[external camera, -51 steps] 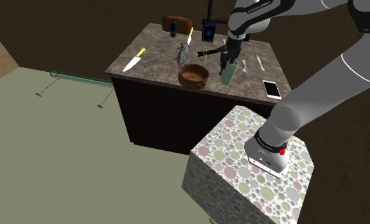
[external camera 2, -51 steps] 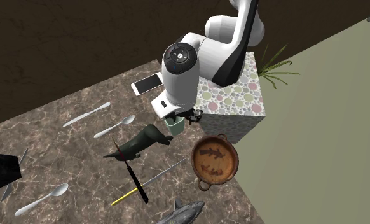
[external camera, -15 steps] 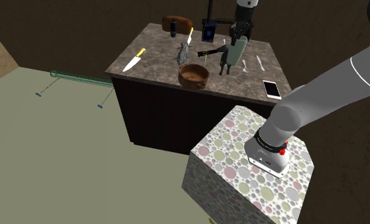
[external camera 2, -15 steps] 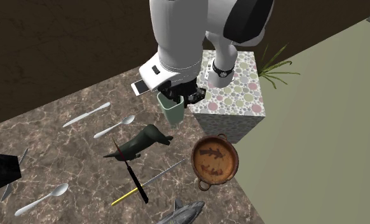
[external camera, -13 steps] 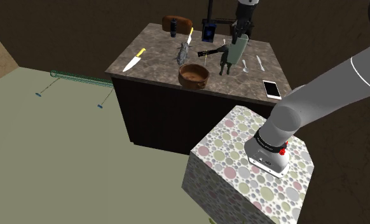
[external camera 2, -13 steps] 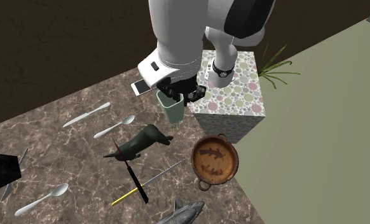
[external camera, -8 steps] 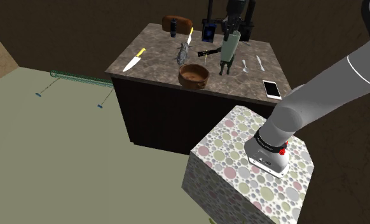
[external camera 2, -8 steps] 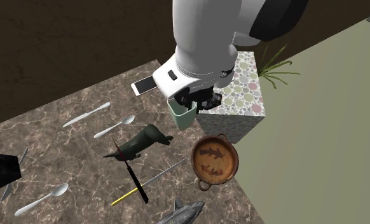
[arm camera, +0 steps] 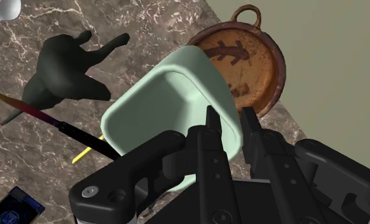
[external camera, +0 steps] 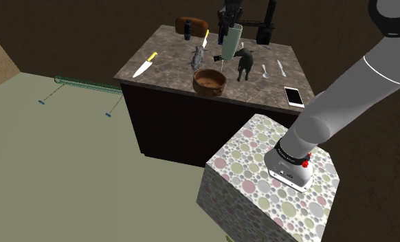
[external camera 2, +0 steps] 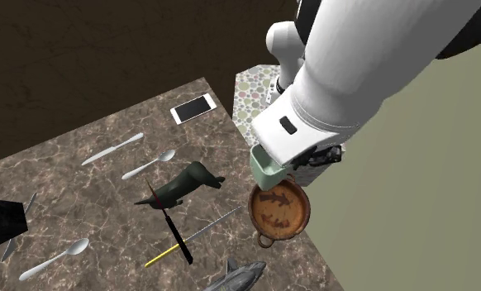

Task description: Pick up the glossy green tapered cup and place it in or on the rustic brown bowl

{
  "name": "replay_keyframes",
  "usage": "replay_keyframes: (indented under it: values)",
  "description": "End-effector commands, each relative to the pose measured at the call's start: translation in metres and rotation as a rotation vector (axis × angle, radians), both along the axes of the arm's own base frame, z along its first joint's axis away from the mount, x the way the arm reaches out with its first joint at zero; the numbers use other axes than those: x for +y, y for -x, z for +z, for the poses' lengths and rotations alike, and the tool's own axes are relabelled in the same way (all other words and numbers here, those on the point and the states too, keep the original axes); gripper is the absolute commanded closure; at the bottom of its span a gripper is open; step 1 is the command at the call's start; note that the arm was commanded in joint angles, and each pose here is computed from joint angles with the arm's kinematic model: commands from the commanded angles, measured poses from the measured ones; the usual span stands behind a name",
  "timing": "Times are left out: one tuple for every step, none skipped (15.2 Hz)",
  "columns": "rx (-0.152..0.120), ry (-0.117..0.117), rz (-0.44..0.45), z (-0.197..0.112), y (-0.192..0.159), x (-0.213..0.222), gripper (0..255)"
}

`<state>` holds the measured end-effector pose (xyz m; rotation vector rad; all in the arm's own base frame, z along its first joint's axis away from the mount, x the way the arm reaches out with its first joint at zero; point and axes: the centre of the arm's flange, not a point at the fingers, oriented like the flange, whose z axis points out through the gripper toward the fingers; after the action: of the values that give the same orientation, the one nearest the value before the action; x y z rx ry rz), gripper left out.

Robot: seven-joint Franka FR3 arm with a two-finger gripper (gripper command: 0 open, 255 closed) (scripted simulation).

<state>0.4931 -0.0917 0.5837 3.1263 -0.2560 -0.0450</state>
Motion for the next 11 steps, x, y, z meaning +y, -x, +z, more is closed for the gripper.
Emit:
replay_keyframes:
  values:
    - [0.000,-0.001,0.000,0.005,-0.021,0.022,255]
    - [0.000,-0.001,0.000,0.008,-0.029,0.032,255]
    - [0.000,-0.001,0.000,0.012,-0.037,0.042,255]
    - [0.000,-0.001,0.000,0.016,-0.047,0.054,255]
    - [0.000,-0.001,0.000,0.011,-0.047,0.054,255]
    - [0.000,-0.001,0.000,0.006,-0.047,0.054,255]
    - [0.000,-0.001,0.000,0.001,-0.047,0.054,255]
    - [0.000,-0.001,0.000,-0.005,-0.047,0.054,255]
    - [0.000,-0.001,0.000,-0.010,-0.047,0.054,255]
    - [0.000,-0.001,0.000,-0.015,-0.047,0.054,255]
    - [0.000,-0.001,0.000,-0.021,-0.047,0.054,255]
